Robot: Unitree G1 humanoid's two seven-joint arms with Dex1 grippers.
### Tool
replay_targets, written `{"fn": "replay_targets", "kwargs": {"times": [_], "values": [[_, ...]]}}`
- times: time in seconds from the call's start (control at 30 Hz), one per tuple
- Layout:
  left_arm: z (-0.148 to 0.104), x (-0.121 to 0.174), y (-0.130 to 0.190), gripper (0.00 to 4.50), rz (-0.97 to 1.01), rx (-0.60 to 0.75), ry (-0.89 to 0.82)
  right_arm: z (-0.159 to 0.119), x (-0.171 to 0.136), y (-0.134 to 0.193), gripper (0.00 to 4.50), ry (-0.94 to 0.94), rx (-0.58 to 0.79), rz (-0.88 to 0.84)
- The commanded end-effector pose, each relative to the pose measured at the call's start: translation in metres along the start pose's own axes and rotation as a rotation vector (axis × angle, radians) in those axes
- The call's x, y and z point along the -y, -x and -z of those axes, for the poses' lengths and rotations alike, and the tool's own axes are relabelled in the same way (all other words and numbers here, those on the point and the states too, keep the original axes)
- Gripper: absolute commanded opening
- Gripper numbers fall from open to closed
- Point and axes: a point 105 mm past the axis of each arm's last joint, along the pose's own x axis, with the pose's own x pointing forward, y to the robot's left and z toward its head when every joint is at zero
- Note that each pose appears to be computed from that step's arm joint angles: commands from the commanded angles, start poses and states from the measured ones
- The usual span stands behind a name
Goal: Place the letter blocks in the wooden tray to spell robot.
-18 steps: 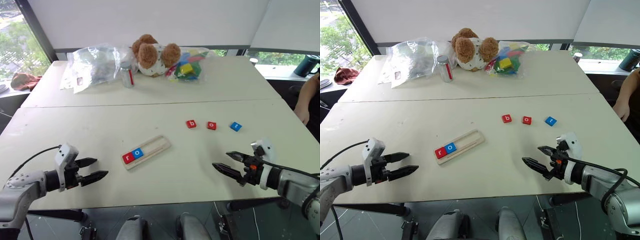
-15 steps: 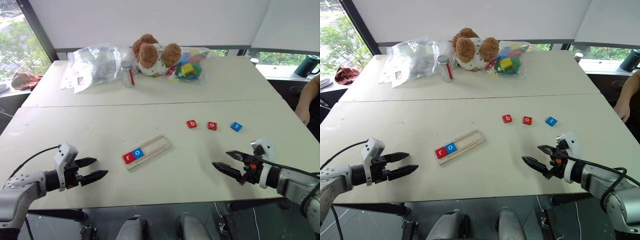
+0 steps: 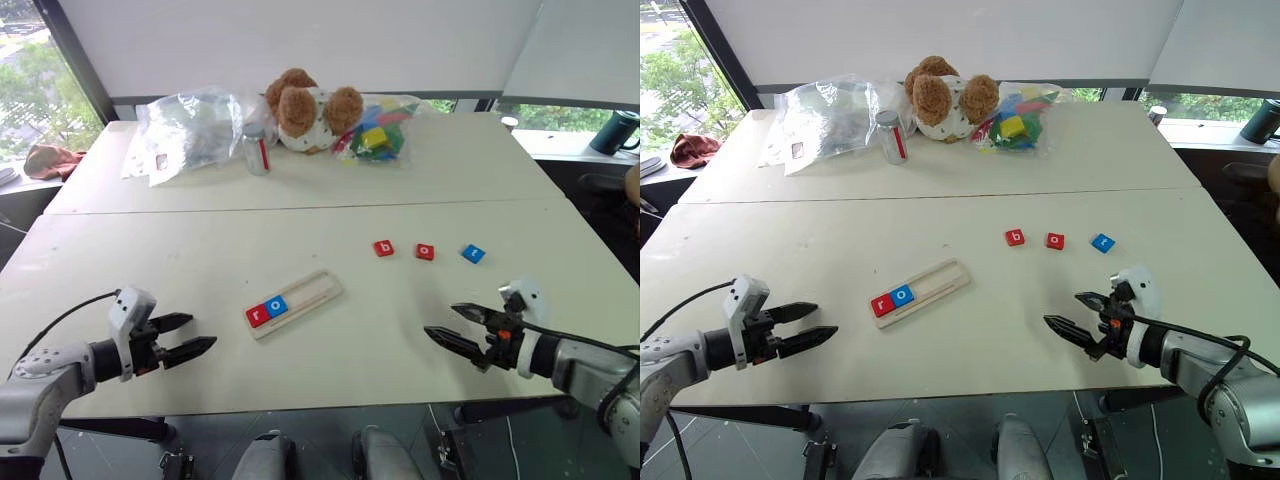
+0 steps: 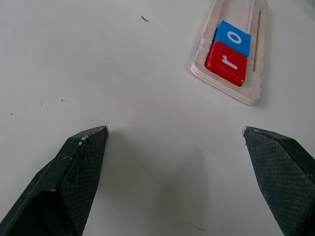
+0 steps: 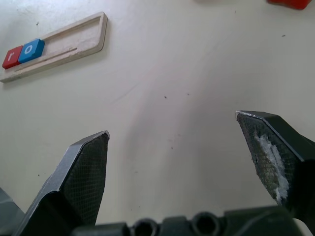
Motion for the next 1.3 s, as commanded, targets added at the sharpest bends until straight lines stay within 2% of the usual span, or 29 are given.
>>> {"fn": "replay_targets", "kwargs": {"times": [0.03,0.17,0.37,0.53,0.67,0.97,1.17,1.3], "values": [[-0.004,-0.005,0.003,4.5,-0.036,0.018,-0.021,-0.007,0.0,0.001,4.47,0.03,0.016,-0.001],[-0.007,-0.003,0.002,4.5,-0.028,0.036,-0.028,-0.007,0.002,0.0,4.47,0.035,0.015,-0.003],[-0.031,0.0,-0.003,4.5,-0.035,0.096,-0.125,-0.022,0.002,-0.003,4.47,0.076,0.006,-0.038],[-0.044,0.032,-0.03,4.5,0.106,0.089,-0.259,-0.045,-0.037,-0.024,4.47,0.116,0.034,-0.208],[-0.049,0.038,-0.048,4.5,0.177,0.102,-0.31,-0.046,-0.06,-0.04,4.47,0.167,-0.006,-0.292],[-0.031,0.039,-0.071,4.5,0.261,0.053,-0.361,-0.039,-0.077,-0.048,4.47,0.195,-0.028,-0.329],[-0.02,0.041,-0.082,4.5,0.288,0.024,-0.378,-0.033,-0.072,-0.048,4.47,0.196,-0.036,-0.294],[-0.003,0.041,-0.086,4.5,0.294,-0.032,-0.438,-0.034,-0.066,-0.048,4.47,0.193,-0.025,-0.268]]}}
